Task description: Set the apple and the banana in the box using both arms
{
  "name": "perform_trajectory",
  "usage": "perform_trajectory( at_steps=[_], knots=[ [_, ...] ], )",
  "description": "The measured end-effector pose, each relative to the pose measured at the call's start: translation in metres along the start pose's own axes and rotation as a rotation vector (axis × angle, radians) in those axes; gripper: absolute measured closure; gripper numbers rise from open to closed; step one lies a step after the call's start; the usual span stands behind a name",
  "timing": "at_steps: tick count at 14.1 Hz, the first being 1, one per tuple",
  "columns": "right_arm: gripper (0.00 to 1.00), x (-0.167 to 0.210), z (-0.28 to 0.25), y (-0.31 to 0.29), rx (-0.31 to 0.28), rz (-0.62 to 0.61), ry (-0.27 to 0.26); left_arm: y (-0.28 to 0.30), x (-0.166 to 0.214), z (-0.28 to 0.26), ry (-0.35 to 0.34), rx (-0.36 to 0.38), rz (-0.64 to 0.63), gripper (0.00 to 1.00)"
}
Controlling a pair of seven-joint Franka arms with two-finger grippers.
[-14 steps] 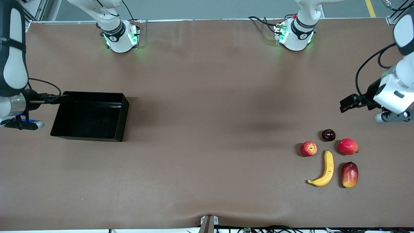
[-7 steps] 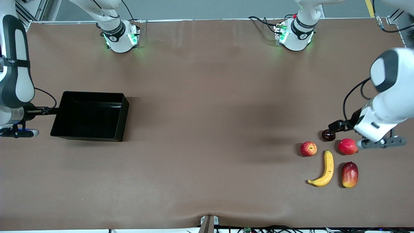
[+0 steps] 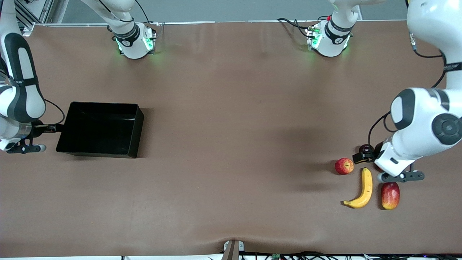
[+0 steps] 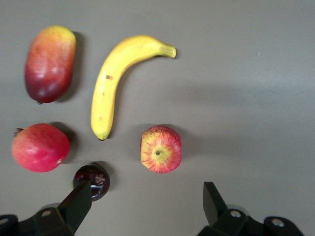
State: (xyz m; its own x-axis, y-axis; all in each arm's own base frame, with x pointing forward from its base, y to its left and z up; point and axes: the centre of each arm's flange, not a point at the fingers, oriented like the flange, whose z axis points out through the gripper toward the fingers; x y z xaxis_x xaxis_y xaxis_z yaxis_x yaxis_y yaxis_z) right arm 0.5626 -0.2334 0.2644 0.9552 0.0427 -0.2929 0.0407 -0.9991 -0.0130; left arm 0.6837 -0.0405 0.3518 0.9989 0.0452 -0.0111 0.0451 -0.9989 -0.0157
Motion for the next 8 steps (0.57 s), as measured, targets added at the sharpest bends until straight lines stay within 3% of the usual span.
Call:
perform_trajectory(
  at_steps=[4,8],
  knots=[
    [0.11,0.003,0.022,0.001,0.009,-0.002,-0.004,0.002,0.008,0.047,-0.038,-0.006,0.001,0.0],
    [0.56,0.001,0.032,0.002,0.022,0.007,-0.005,0.003,0.015,0.078,-0.059,-0.011,0.0,0.0]
  ],
)
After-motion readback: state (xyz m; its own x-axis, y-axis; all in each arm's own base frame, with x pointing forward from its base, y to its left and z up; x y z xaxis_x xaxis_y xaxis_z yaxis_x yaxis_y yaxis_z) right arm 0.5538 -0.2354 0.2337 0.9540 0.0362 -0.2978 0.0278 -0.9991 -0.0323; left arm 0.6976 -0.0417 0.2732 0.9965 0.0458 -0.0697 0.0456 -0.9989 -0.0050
